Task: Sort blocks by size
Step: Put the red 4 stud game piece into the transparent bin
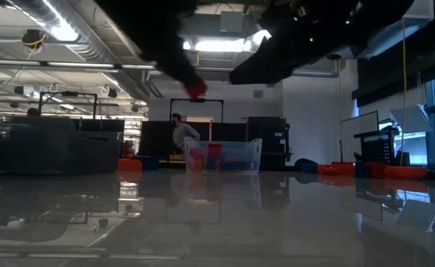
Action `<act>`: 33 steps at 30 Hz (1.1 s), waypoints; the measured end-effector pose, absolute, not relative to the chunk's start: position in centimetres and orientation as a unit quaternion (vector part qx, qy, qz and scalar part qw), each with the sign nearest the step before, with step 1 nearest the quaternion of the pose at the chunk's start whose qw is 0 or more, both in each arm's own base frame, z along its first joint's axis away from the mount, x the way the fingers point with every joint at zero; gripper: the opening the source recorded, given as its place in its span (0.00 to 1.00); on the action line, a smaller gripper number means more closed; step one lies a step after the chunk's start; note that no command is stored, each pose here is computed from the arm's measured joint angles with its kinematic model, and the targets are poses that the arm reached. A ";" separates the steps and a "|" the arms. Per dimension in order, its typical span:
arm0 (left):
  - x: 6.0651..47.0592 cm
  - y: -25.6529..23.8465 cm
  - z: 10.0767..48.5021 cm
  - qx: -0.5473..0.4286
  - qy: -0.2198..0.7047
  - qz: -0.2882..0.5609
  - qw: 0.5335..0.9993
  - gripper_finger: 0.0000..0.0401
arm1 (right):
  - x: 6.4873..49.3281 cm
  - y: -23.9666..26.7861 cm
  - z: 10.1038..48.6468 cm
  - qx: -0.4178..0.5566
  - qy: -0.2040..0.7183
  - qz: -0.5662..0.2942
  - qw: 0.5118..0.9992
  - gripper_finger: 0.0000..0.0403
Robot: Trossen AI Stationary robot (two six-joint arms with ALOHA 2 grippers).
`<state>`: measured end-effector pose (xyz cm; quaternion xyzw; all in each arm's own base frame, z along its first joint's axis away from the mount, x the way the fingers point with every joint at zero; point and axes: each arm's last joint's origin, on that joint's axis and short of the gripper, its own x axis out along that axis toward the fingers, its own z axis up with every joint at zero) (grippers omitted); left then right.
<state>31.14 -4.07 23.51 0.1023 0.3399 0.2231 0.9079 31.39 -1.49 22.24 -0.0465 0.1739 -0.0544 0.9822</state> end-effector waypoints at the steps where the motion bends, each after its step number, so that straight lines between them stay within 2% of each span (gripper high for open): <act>1: 31.6 -3.0 23.8 0.108 0.327 0.235 0.909 0.47 | 31.4 -2.0 22.4 -0.046 0.166 -0.067 0.983 0.48; 7: 32.8 3.0 25.2 0.132 0.276 0.256 0.917 0.47 | 31.4 -4.6 23.1 -0.065 0.131 -0.113 0.983 0.48; 14: 32.1 8.4 25.4 0.119 0.278 0.292 0.907 0.47 | 31.3 -6.4 24.4 -0.100 0.069 -0.140 0.983 0.48; 16: 32.0 9.7 25.7 0.113 0.261 0.277 0.918 0.47 | 31.2 -7.2 24.8 -0.113 0.049 -0.151 0.981 0.48; 20: 32.7 11.3 25.5 0.115 0.221 0.244 0.937 0.47 | 31.2 -9.5 24.3 -0.117 0.047 -0.179 0.976 0.48; 26: 34.2 12.8 23.2 0.179 0.224 0.243 0.927 0.47 | 31.2 -11.9 24.3 -0.072 0.050 -0.178 0.980 0.48; 29: 34.7 13.5 22.7 0.169 0.199 0.259 0.930 0.47 | 31.6 -12.3 24.9 -0.083 0.040 -0.185 0.978 0.48; 33: 34.5 14.3 22.8 0.143 0.184 0.281 0.931 0.47 | 31.6 -13.4 23.6 -0.082 0.076 -0.212 0.971 0.48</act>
